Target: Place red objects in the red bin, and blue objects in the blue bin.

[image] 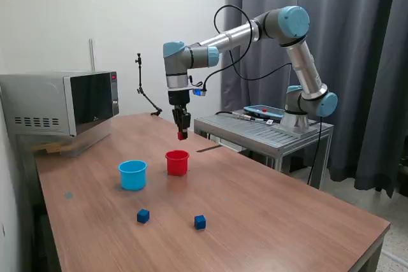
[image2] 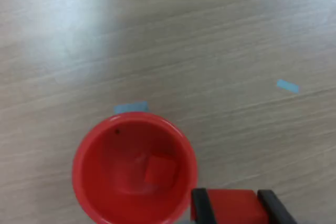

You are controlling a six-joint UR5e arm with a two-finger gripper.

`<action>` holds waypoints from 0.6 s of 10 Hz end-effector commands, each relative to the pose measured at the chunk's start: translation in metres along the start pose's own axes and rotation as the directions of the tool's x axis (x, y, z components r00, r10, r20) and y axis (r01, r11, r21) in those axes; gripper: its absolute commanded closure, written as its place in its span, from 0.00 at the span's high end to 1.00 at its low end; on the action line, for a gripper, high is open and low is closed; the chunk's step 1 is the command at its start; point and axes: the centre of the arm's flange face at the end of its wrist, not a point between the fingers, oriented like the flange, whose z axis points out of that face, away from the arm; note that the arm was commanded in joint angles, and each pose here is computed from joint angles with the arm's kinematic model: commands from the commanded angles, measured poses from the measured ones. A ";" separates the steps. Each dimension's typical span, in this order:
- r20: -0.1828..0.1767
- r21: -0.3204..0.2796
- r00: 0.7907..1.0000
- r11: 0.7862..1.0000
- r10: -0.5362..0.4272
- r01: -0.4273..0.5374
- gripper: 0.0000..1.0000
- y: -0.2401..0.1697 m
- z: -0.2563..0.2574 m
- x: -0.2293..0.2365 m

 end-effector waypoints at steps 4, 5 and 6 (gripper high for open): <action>-0.006 -0.019 0.998 0.998 0.065 -0.065 0.00 -0.001 0.021 -0.030; -0.007 -0.018 0.997 0.997 0.071 -0.071 0.00 -0.003 0.026 -0.033; -0.007 -0.029 0.997 0.997 0.075 -0.075 0.00 -0.003 0.029 -0.035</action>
